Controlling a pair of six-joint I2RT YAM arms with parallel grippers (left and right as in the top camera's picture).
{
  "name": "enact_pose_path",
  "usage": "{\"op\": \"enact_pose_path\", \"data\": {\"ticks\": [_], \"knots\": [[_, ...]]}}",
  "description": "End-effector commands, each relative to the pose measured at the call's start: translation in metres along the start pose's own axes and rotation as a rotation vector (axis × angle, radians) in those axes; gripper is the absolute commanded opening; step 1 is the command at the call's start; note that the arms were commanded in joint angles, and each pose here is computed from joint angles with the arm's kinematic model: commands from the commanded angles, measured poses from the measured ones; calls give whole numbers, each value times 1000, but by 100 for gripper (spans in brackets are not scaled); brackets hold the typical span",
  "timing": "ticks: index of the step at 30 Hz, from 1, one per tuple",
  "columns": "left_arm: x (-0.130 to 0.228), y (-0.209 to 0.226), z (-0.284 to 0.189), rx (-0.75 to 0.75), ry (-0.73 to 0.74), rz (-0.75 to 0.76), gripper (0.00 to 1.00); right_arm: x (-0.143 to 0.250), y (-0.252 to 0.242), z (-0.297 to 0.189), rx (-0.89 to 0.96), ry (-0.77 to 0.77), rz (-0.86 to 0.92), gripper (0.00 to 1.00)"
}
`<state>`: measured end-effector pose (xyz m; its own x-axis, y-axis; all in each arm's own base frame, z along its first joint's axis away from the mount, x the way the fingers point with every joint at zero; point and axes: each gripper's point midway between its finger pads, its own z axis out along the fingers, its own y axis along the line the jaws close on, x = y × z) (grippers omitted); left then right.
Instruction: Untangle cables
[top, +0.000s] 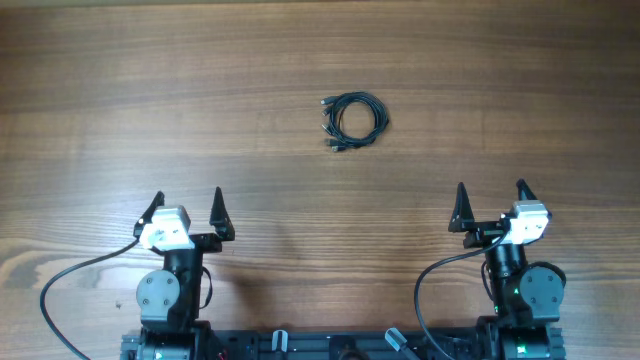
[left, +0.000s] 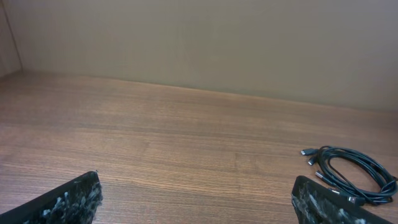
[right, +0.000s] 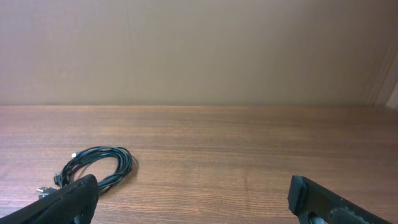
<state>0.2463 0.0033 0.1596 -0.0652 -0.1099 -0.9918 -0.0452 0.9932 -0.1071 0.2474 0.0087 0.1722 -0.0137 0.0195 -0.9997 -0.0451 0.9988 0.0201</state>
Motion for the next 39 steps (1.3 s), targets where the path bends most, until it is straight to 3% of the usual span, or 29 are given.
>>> {"op": "enact_pose_path", "data": {"ticks": [1,20,24,27,32,36,39], "knots": [[3,1,1,0,8,15,100,-1,2,0,-12,-5,-17,100],[2,0,1,4,2,11,100,-1,2,0,-13,-5,-17,100],[-27,-4,-1,22,-114,3,100,-1,2,0,-12,-5,-17,100],[-24,-6,-1,41,-98,-105,100,-1,3,0,-17,-5,-12,100],[-39,-23,-10,127,-54,-100,100,-1,3,0,-17,-5,35,100],[-67,-27,-28,135,-22,-136,100,-1,3,0,-18,-4,120,100],[-129,-32,-62,151,-105,-155,100,-1,6,0,-35,-2,141,100]]}}
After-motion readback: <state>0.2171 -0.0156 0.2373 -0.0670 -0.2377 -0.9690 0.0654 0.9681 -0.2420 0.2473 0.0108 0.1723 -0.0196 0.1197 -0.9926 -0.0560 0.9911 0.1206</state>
